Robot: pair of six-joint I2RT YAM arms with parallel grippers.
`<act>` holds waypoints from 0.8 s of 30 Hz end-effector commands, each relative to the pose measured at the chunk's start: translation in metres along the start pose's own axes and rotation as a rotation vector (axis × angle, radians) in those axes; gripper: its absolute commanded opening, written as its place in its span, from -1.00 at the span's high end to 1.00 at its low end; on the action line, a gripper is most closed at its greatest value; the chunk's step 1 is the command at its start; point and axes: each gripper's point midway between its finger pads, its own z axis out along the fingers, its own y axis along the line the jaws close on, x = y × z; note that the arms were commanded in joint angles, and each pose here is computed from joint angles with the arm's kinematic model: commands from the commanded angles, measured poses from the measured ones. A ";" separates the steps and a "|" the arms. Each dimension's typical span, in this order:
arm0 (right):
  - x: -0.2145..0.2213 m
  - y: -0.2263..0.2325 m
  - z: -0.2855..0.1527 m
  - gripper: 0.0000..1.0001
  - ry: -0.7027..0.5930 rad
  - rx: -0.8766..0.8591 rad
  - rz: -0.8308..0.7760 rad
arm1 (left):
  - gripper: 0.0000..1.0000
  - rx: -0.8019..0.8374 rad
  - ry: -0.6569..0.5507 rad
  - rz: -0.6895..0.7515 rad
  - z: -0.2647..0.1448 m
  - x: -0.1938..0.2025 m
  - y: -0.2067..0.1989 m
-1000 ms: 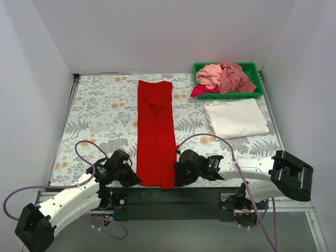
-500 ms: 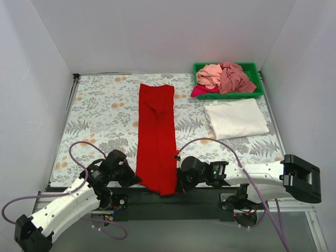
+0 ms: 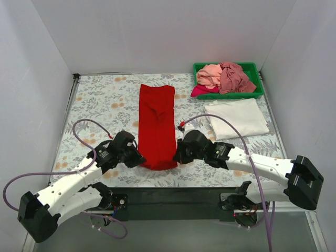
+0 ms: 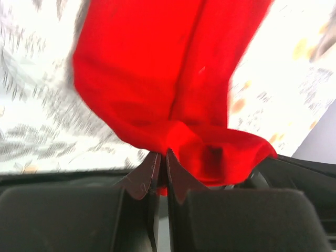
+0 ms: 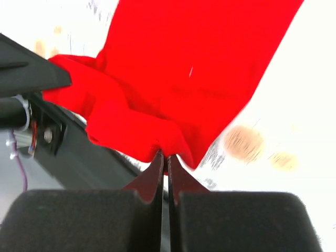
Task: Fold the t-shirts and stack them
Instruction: Fold the tshirt
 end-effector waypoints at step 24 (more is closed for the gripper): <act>-0.188 -0.055 0.067 0.97 -0.110 -0.047 -0.013 | 1.00 -0.066 -0.309 0.107 0.069 -0.174 -0.100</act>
